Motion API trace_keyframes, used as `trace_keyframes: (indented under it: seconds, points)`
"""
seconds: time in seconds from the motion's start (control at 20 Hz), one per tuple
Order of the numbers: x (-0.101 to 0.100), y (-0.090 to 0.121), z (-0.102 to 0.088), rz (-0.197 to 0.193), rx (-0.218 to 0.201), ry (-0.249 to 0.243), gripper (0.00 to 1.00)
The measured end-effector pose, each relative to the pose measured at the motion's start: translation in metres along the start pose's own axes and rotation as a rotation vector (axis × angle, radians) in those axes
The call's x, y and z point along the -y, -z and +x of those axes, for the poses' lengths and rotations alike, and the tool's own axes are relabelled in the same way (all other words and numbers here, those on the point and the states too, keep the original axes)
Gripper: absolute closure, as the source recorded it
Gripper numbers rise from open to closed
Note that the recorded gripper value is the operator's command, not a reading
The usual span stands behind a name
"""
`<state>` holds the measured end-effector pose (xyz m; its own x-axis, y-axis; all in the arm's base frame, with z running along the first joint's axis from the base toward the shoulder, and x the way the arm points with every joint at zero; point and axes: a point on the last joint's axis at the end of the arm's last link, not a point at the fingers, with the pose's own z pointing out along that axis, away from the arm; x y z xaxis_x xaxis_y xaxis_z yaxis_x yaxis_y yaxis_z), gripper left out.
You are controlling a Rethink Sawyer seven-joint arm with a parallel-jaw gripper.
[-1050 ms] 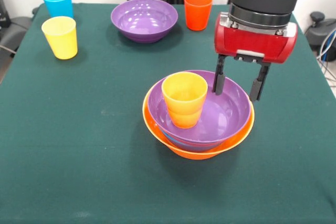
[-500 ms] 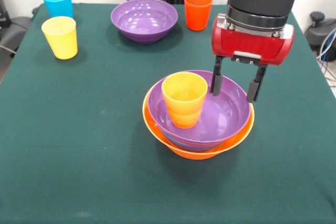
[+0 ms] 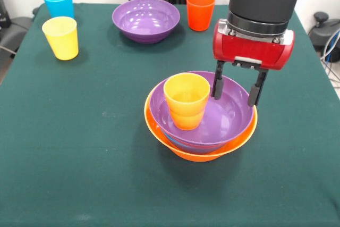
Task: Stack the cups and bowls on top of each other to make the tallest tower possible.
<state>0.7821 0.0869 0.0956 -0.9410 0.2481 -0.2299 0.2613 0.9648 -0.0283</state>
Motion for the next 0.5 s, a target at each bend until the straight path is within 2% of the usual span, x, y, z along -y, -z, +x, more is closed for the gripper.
trace_keyframes:
  seconds: [0.5]
  points:
    - [0.005,0.0002,-0.0018,0.001,0.0,-0.007,0.0]
